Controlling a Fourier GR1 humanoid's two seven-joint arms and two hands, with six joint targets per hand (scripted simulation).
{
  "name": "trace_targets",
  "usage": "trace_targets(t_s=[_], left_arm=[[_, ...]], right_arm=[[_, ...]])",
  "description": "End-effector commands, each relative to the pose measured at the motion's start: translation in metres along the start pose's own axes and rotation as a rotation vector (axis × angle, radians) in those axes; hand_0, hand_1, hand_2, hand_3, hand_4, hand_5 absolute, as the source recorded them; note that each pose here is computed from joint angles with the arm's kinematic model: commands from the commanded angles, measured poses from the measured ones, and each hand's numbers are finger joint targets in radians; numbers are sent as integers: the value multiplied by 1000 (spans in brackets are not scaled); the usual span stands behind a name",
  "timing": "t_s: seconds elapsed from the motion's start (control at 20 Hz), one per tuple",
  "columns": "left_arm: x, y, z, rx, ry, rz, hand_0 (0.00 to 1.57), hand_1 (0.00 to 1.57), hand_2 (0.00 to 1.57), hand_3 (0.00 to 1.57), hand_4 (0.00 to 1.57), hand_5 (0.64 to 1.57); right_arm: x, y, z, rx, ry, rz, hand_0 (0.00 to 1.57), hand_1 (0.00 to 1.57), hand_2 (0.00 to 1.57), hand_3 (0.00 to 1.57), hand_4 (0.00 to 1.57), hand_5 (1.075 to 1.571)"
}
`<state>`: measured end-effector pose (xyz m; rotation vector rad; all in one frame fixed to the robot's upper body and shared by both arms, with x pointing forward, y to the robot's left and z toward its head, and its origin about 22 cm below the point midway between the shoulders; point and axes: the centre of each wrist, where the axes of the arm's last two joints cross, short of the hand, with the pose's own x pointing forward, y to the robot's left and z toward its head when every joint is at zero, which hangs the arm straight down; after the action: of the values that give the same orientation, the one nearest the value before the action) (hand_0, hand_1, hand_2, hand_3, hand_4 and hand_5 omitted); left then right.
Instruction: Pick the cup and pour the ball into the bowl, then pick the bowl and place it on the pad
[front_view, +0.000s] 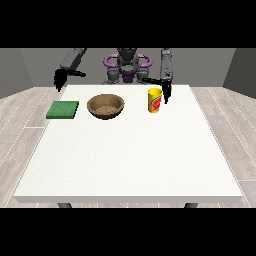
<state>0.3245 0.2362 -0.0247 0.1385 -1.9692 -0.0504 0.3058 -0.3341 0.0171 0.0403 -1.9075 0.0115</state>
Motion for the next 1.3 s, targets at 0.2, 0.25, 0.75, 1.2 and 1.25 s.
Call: trace_targets(t_s=[0.2, 0.25, 0.75, 1.2, 1.25], left_arm=[[-27, -9, 2, 9, -16, -1, 0, 0, 0, 0, 0, 1229], [-40, 14, 10, 49, -17, -17, 0, 0, 0, 0, 0, 1219], [-37, 2, -6, 136, -75, -422, 1331, 1331, 1571, 1571, 864, 1509], [-19, -39, -15, -22, -54, -601, 1373, 1373, 1571, 1571, 1016, 1532], [-19, -49, -13, -49, -69, -621, 1374, 1374, 1571, 1571, 1015, 1531]], right_arm=[[-2, -29, 1, 26, -19, 15, 0, 0, 0, 0, 0, 1558], [15, -21, -10, 26, -43, 0, 0, 0, 0, 0, 0, 1559], [33, -51, -25, 36, -135, -12, 0, 0, 0, 0, 0, 1557], [-1, -106, 26, -112, 117, 5, 0, 0, 56, 0, 0, 1558], [-12, -94, 31, -103, 108, 28, 0, 0, 0, 0, 0, 1558]])
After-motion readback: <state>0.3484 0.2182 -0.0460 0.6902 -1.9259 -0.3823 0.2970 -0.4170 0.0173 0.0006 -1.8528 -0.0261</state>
